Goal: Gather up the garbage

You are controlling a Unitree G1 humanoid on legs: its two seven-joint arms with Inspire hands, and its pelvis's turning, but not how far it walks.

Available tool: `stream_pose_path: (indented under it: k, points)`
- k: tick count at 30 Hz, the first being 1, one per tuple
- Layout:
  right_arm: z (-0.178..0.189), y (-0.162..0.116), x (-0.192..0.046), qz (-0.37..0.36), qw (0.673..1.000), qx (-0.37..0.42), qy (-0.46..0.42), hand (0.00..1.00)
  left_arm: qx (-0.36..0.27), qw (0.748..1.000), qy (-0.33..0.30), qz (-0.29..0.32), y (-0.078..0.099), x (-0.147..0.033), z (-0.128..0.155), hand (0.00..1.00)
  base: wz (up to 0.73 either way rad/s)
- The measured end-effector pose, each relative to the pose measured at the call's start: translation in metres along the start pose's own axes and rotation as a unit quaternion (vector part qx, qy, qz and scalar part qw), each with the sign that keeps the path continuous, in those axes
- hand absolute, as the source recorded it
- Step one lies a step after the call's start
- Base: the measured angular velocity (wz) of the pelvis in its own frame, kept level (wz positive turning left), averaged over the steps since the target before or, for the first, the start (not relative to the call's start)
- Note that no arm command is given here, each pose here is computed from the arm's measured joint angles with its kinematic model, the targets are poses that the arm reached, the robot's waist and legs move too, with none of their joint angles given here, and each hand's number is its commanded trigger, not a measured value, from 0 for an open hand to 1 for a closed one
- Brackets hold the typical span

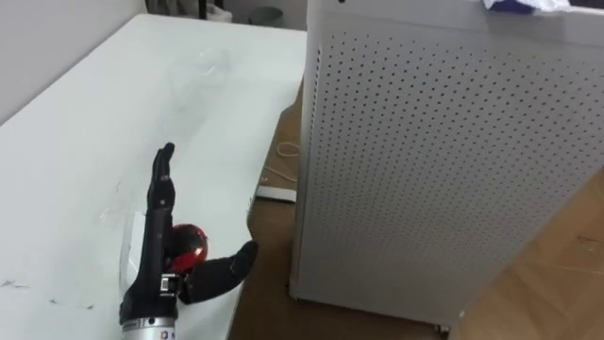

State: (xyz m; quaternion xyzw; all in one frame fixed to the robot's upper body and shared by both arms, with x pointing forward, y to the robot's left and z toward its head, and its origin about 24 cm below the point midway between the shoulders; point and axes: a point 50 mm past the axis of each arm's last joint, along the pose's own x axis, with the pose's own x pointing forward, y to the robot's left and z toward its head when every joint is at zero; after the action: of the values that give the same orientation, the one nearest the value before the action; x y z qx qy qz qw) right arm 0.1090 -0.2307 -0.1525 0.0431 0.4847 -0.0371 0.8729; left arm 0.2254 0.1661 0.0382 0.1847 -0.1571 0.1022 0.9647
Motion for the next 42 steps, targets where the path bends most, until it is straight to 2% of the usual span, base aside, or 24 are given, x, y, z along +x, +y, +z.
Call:
stream_pose_path:
  k: [11, 20, 33, 38, 42]
  points:
    - [-0.006, 0.004, -0.003, 0.023, 1.0, -0.007, 0.003, 1.0, 0.009, 1.0, 0.006, 0.008, 0.002, -0.004, -0.003, 0.0, 0.0]
    - [-0.008, 0.003, -0.004, 0.02, 1.0, -0.012, 0.007, 1.0, 0.031, 0.998, 0.047, 0.003, 0.007, -0.02, -0.02, 0.0, 0.02]
    - [-0.01, 0.005, -0.003, 0.022, 1.0, -0.02, 0.01, 1.0, 0.032, 0.998, 0.05, 0.001, 0.007, -0.022, -0.022, 0.0, -0.01]
    - [-0.006, 0.009, -0.002, 0.031, 0.999, -0.026, 0.003, 1.0, 0.021, 0.996, 0.09, -0.004, 0.007, -0.034, -0.033, 0.0, -0.1]
    - [-0.005, 0.012, -0.002, 0.038, 0.999, -0.029, 0.0, 1.0, 0.016, 0.995, 0.101, -0.016, 0.006, -0.036, -0.036, 0.0, 0.0]
